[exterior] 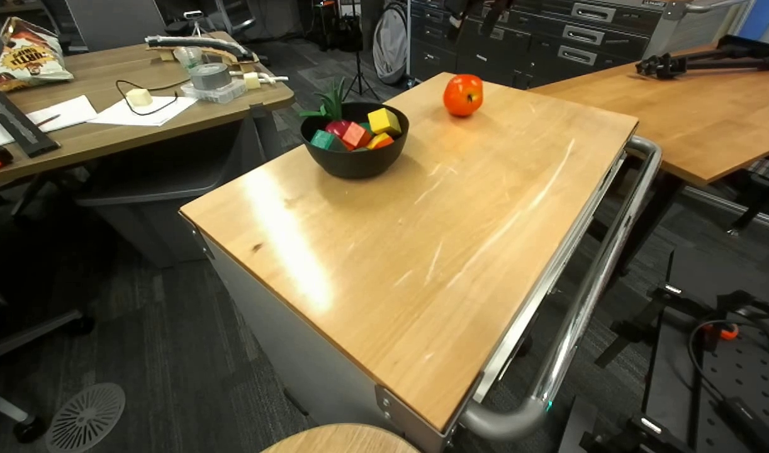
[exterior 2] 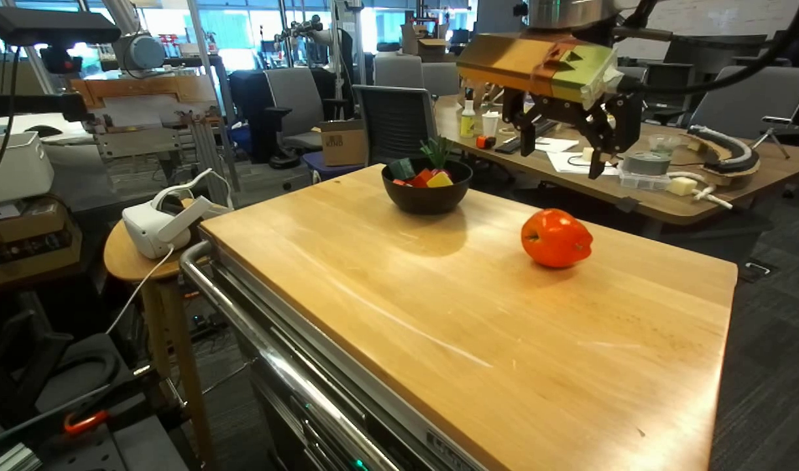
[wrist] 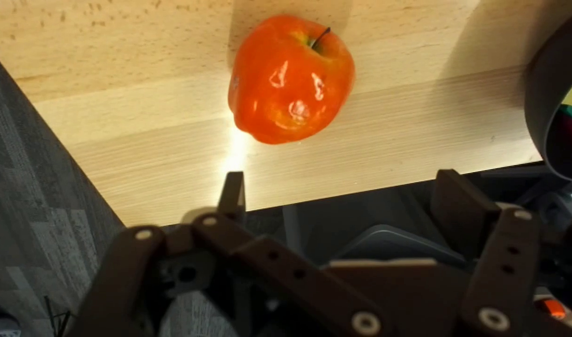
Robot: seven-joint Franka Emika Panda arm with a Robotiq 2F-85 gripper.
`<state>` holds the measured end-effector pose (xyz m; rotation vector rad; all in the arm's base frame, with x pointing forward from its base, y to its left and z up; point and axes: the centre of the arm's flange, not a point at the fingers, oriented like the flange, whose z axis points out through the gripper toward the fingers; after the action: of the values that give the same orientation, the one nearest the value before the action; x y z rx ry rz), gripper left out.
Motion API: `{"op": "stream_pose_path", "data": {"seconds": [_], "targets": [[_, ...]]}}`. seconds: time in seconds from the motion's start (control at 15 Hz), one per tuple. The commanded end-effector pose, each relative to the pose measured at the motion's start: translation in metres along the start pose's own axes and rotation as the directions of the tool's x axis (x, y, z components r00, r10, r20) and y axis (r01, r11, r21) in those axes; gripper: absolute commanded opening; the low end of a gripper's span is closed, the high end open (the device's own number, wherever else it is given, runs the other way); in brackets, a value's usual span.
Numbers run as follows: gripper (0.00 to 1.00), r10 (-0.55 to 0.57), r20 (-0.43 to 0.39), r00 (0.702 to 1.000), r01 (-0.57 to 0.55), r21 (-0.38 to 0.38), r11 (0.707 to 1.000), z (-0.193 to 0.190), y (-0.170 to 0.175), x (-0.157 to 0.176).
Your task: Move the apple toy to the right and put the toys in the bowl on the counter
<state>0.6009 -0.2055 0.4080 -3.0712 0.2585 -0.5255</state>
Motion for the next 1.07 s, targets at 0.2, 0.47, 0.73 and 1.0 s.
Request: {"op": "stream_pose_path", "data": {"seconds": [0.2, 0.47, 0.73, 1.0], "targets": [[1.0, -0.144, 0.083, 0.986, 0.141, 0.037, 0.989, -0.017, -0.008, 0.003], [1.0, -0.331, 0.193, 0.924, 0.326, 0.058, 0.944, -0.069, -0.051, 0.021], [1.0, -0.382, 0.203, 0.902, 0.371, 0.092, 0.924, -0.079, -0.074, 0.021], [1.0, -0.449, 0.195, 0.872, 0.433, 0.119, 0.894, -0.095, -0.1, 0.032]]}}
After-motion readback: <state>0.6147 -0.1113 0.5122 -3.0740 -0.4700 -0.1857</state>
